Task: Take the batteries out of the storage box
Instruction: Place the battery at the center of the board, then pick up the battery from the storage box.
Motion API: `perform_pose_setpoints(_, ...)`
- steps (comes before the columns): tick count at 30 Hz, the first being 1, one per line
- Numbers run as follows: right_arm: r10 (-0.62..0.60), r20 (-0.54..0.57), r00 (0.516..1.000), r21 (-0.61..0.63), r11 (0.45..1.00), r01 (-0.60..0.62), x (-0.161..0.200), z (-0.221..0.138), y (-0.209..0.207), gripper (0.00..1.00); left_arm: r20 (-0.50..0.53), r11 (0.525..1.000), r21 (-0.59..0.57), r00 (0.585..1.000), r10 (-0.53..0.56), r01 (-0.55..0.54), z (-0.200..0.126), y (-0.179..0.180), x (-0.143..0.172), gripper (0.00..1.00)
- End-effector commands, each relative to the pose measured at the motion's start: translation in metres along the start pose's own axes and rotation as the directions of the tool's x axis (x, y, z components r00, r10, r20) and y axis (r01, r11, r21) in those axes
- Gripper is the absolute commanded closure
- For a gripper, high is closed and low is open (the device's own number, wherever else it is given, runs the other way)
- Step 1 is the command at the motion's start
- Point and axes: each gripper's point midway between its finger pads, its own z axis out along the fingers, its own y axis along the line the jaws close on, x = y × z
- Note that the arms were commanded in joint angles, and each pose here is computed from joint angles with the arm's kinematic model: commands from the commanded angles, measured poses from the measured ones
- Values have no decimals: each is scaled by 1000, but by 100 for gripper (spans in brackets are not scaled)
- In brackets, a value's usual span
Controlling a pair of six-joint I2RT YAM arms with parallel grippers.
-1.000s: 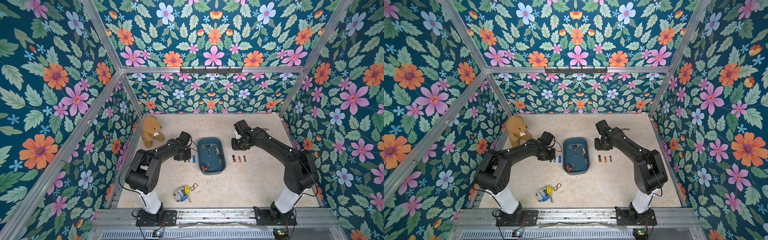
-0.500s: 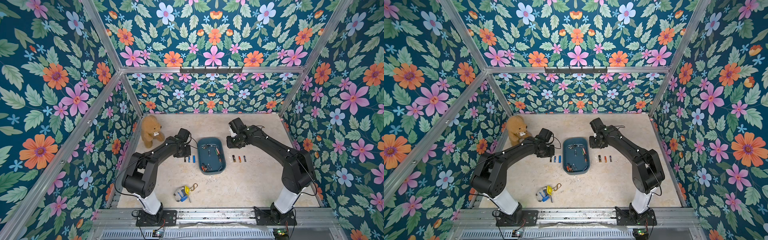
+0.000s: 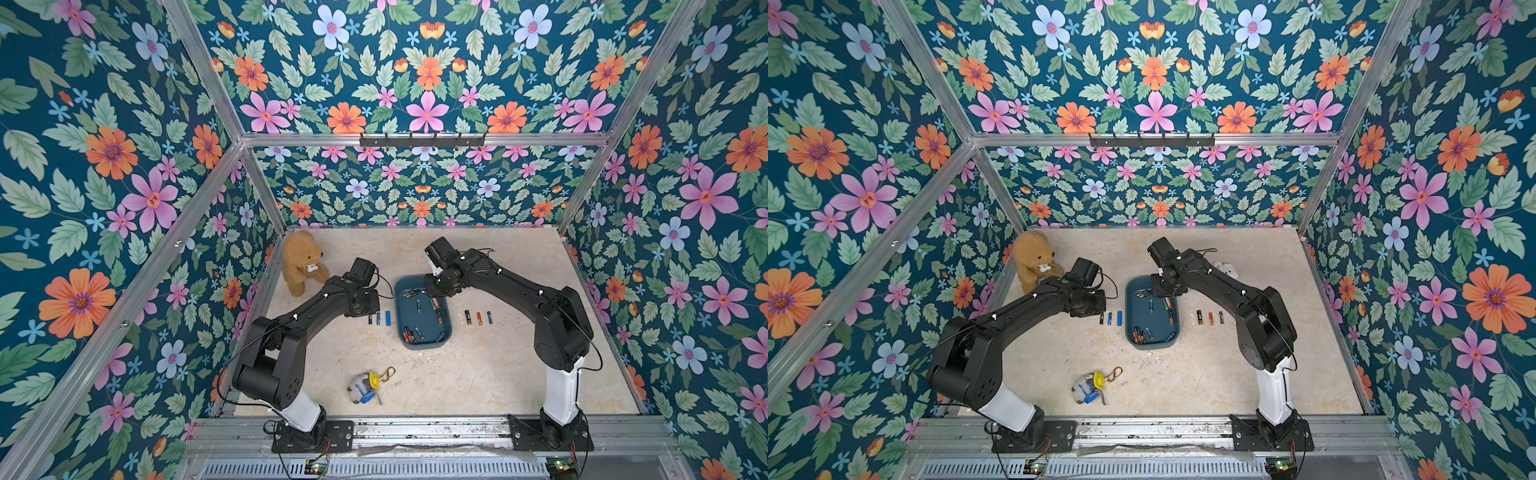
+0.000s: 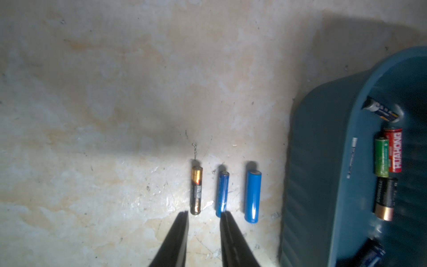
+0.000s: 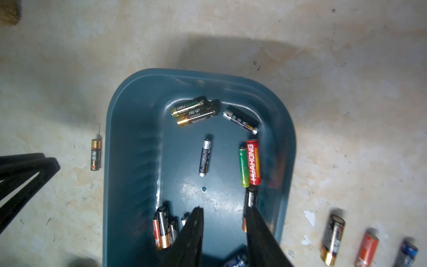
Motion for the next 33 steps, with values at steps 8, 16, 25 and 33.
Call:
perform_pose_setpoints(8,-7,-60,998,-8,1000,7,-1,44,15,63,-12,1000,20,1000,-22,23,1,2,11,68)
perform_pose_setpoints(16,-20,-102,995,2,1000,20,12,63,21,63,-23,1000,19,1000,-18,18,6,5,15,68)
perform_pose_setpoints(25,-15,-128,992,16,1000,17,25,73,18,63,-29,999,30,999,-15,16,9,4,18,69)
perform_pose_setpoints(33,-14,-137,990,26,1000,18,27,80,15,64,-24,999,32,1000,-20,20,7,5,19,69)
